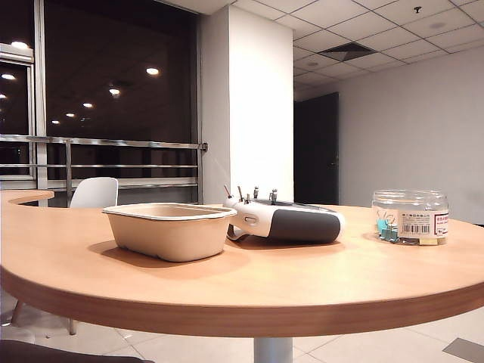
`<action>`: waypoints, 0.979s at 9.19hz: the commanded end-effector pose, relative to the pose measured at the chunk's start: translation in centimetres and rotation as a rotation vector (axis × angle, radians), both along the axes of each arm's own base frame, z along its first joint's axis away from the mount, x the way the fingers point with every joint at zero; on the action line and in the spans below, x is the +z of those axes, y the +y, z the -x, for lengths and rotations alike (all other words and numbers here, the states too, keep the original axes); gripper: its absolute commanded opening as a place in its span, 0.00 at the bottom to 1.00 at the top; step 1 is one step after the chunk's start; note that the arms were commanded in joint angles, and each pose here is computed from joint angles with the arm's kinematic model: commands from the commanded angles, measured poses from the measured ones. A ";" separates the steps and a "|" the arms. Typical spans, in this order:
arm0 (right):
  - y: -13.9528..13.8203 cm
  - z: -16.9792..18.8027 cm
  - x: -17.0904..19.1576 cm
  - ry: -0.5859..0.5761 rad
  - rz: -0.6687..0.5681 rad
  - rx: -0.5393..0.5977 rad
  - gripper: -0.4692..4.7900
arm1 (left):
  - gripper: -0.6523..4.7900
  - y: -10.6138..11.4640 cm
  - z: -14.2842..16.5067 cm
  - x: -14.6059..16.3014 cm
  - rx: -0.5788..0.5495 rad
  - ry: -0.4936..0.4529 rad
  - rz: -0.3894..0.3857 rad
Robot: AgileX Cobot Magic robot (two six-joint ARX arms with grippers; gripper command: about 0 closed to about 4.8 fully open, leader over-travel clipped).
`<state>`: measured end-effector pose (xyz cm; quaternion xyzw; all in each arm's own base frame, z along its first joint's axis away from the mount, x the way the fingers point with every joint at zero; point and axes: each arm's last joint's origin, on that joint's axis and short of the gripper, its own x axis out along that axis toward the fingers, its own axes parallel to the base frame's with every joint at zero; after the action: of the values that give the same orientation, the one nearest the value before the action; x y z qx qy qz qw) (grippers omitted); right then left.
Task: Pick up the box filled with clips, pour some clips from it into the rectangular paper box, and then put the clip box back on the table.
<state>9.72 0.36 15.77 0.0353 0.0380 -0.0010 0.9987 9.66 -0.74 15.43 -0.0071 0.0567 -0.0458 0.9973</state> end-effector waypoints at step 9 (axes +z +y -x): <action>0.3 -7.6 24.9 0.054 -0.070 -0.022 0.09 | 0.11 -0.9 -6.9 21.2 -0.121 0.134 0.258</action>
<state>16.09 0.55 40.48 0.0757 0.0285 -0.0252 0.9964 16.19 -1.48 36.65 -0.1177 0.0926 -0.0841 0.9851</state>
